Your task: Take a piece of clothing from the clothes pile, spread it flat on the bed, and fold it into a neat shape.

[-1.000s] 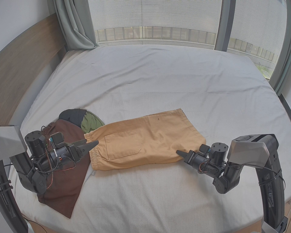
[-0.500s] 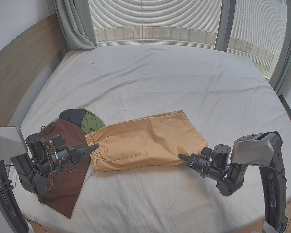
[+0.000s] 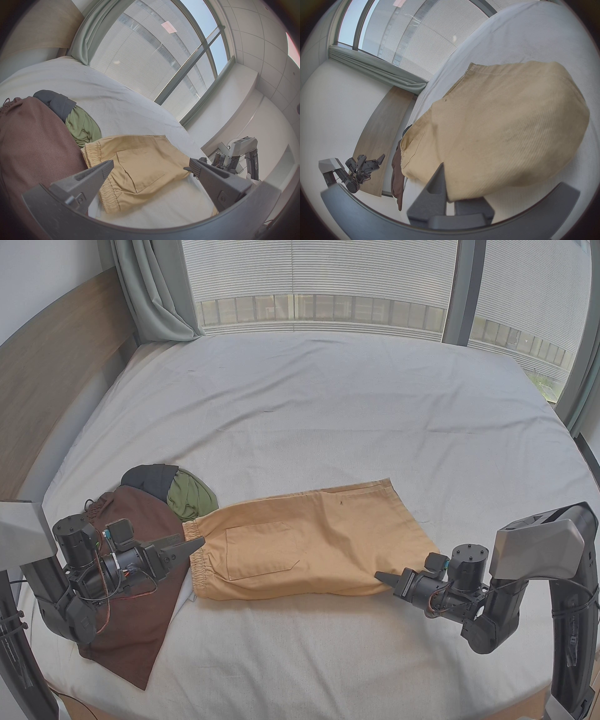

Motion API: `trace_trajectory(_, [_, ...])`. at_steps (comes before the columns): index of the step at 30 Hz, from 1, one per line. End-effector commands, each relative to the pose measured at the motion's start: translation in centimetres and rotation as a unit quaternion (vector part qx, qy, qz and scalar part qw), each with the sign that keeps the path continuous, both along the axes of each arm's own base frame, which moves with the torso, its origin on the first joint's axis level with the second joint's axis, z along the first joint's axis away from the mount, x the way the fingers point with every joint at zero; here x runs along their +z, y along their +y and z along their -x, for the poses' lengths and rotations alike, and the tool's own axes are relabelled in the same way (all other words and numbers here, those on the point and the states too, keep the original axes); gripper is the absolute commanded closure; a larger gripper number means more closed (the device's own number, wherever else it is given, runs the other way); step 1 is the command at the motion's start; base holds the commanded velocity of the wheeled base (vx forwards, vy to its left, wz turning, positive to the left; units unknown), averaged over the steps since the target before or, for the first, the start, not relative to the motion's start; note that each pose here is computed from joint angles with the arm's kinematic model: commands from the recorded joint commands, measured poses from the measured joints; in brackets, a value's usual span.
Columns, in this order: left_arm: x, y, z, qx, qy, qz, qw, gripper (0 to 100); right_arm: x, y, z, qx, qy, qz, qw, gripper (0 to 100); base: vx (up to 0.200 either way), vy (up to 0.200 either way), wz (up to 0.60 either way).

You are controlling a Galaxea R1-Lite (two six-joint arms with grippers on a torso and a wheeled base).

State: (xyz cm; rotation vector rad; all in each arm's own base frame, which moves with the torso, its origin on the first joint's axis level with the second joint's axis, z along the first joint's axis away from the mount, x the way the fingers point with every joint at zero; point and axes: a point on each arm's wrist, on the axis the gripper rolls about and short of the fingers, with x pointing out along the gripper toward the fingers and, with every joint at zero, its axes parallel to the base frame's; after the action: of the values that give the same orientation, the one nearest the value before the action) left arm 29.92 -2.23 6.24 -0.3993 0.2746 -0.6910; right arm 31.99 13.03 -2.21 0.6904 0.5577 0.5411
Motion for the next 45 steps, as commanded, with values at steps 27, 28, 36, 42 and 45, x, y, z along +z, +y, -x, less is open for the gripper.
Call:
trace_trajectory(27, [0.2,0.0,1.1,-0.033,0.006,0.004,0.9994,0,1.1,-2.3,10.7,-0.007,0.096,0.119,0.9881,100,0.0,0.0,0.0])
trace_trajectory(28, [0.2,0.0,1.1,-0.033,0.006,0.004,0.9994,0,1.1,-2.3,10.7,-0.007,0.096,0.119,0.9881,100,0.0,0.0,0.0])
trace_trajectory(36, [0.3,0.1,1.1,-0.072,0.002,0.01,0.9973,0,0.7,-2.6,11.0,-0.011,0.11,0.124,0.9861,0,0.0,0.0,0.0])
trace_trajectory(42, [1.0,0.1,1.1,-0.067,-0.009,0.011,0.9976,0,0.7,-2.6,11.5,-0.006,0.117,0.128,0.9849,0,0.0,0.0,0.0])
trace_trajectory(45, [1.4,0.1,1.1,-0.066,-0.016,0.011,0.9976,0,0.6,-2.6,12.5,0.01,0.13,0.136,0.9821,0,0.0,0.0,0.0])
